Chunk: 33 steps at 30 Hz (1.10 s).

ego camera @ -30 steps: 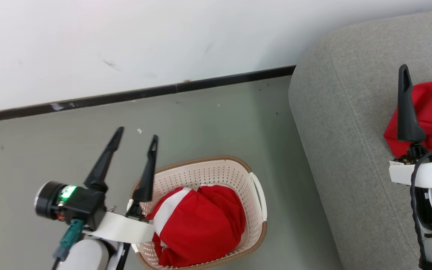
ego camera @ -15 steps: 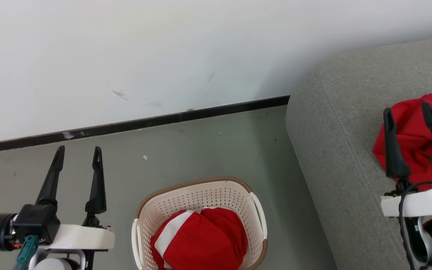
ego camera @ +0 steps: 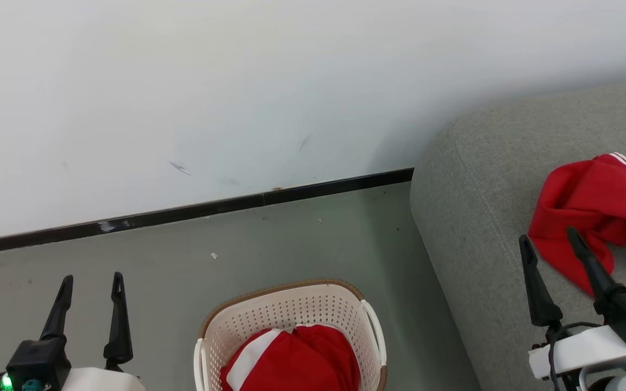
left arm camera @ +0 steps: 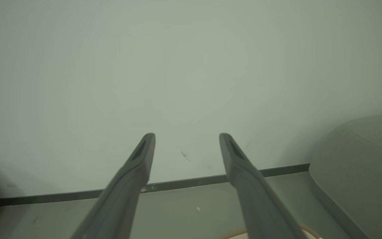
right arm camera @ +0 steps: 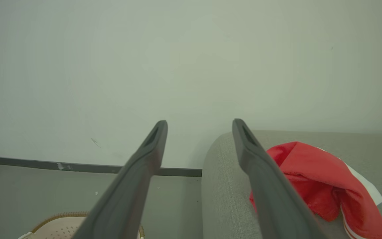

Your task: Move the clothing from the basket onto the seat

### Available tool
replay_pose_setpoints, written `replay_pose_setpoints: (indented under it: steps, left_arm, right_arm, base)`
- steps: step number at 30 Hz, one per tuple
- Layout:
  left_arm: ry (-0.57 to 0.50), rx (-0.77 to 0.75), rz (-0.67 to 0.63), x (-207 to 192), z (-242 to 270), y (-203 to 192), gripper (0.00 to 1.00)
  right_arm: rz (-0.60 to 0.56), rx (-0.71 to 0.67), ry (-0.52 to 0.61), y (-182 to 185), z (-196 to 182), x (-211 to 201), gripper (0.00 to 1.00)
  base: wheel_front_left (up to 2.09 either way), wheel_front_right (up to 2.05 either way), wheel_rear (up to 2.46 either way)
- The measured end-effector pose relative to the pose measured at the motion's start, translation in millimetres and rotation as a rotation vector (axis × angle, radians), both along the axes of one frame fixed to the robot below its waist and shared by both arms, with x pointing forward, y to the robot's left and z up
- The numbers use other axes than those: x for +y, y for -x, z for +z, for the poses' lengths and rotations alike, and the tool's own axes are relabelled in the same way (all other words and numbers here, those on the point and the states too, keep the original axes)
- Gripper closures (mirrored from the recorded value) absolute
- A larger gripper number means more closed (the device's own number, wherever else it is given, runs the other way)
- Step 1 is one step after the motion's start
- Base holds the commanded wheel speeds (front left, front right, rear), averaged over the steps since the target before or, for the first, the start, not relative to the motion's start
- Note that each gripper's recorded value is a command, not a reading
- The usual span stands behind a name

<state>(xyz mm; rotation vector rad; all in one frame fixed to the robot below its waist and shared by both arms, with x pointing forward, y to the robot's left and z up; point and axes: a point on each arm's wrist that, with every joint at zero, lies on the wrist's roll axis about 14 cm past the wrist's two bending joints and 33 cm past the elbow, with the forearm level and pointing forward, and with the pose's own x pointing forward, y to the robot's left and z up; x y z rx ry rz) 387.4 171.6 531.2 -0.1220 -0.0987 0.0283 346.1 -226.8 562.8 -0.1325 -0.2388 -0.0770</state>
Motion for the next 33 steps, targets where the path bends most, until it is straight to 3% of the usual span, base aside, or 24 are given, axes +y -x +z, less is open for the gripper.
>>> replay_pose_setpoints:
  steps: [12,33]
  left_arm:
    - [0.021,0.053,0.038,9,-12,20,0.00]
    - [0.034,0.049,0.030,7,-9,20,0.00]
  right_arm:
    - [0.038,0.020,-0.073,10,-10,12,0.00]
    - [0.069,0.047,-0.088,7,-19,22,0.00]
  base:
    - [0.00,0.00,0.00]
    - [0.00,0.00,0.00]
